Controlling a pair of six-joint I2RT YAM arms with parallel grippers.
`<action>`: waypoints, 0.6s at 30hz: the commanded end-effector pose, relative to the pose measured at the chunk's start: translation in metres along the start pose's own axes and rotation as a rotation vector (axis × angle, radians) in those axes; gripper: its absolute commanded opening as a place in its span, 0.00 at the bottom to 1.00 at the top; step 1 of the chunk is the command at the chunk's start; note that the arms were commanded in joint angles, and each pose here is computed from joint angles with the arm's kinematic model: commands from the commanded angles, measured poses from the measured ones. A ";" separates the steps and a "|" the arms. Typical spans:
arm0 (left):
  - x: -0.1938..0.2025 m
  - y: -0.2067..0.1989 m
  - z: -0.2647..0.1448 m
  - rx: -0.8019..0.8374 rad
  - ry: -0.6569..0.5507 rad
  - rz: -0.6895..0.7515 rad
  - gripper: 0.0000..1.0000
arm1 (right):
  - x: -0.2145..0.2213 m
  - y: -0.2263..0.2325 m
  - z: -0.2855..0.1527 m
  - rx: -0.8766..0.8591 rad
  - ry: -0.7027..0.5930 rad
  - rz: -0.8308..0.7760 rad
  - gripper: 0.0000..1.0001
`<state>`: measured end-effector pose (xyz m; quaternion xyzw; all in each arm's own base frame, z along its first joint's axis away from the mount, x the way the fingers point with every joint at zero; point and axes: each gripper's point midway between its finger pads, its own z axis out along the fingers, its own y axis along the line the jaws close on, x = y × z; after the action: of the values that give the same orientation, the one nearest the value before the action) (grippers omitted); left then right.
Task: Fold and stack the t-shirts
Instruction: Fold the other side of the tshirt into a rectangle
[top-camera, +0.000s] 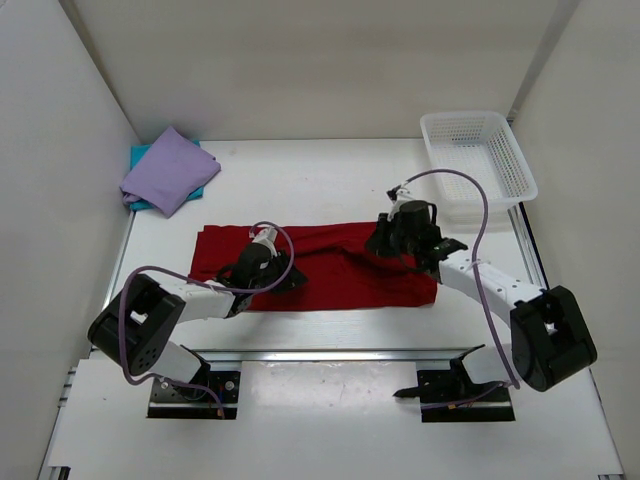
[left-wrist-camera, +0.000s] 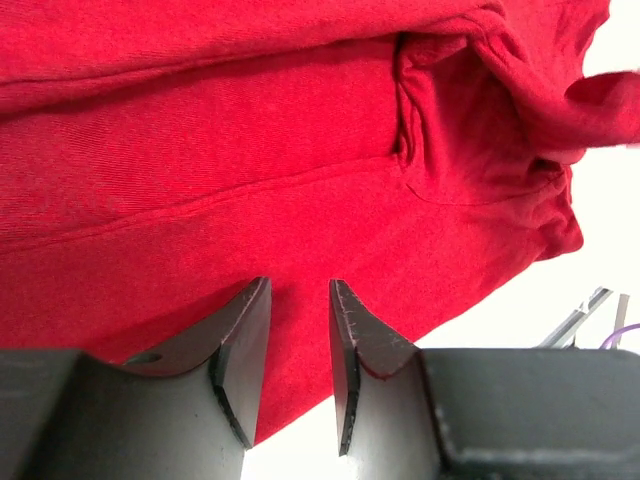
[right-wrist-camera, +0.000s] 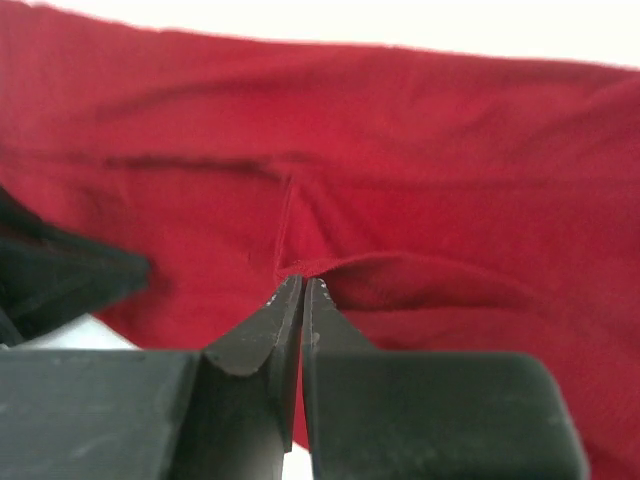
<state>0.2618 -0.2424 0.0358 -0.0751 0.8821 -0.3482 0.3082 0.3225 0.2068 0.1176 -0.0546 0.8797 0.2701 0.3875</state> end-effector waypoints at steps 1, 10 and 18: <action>-0.012 0.005 -0.004 -0.013 -0.042 -0.011 0.40 | 0.023 0.004 -0.008 0.048 0.030 -0.079 0.00; -0.047 -0.012 -0.027 0.035 -0.159 -0.034 0.42 | 0.085 0.023 -0.026 -0.011 0.124 -0.046 0.18; -0.071 -0.048 0.001 0.058 -0.160 0.035 0.43 | -0.009 -0.049 -0.027 0.131 -0.100 0.061 0.00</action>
<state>0.2919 -0.2377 0.0773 -0.0971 0.8586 -0.3578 0.3541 0.2810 0.1699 0.0887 -0.0170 0.8991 0.2320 0.3709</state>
